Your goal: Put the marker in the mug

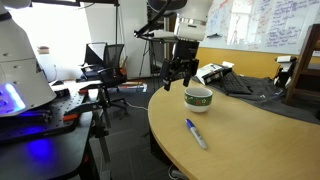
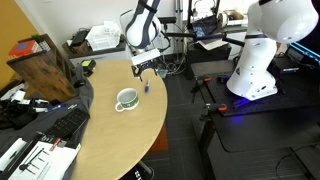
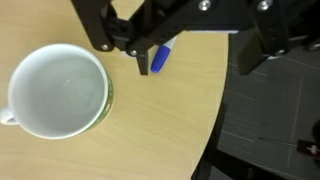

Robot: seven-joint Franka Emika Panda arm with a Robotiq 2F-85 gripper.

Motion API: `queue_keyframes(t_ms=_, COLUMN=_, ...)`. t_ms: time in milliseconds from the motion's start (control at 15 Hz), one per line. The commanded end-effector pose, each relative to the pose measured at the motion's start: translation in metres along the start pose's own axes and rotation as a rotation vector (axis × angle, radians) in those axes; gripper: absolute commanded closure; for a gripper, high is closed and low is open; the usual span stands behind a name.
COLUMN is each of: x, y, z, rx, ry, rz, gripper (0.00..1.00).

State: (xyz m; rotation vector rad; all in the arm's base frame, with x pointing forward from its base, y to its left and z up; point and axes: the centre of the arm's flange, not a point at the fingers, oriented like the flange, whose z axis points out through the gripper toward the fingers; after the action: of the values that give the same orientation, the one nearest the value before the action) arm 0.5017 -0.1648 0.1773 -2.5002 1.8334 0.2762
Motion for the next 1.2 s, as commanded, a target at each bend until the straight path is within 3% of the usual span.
queue_keyframes(t_ms=0, x=0.016, y=-0.001, z=0.014, rx=0.068, ry=-0.042, rz=0.038, gripper=0.0)
queue_keyframes(t_ms=333, x=0.07, y=0.01, z=0.039, rx=0.173, ry=-0.064, rz=0.251, gripper=0.0)
queue_keyframes(t_ms=467, x=0.09, y=0.009, z=0.049, rx=0.185, ry=-0.03, rz=0.309, gripper=0.0)
queue_keyframes(t_ms=733, x=0.11, y=-0.007, z=0.082, rx=0.118, ry=-0.007, rz=0.315, gripper=0.0)
queue_keyframes(t_ms=1000, x=0.123, y=-0.017, z=0.109, rx=0.105, ry=-0.004, rz=0.362, gripper=0.0)
queue_keyframes(t_ms=1067, x=0.127, y=-0.018, z=0.113, rx=0.108, ry=-0.003, rz=0.374, gripper=0.25)
queue_keyframes(t_ms=1133, x=0.129, y=-0.018, z=0.115, rx=0.11, ry=0.0, rz=0.381, gripper=0.28)
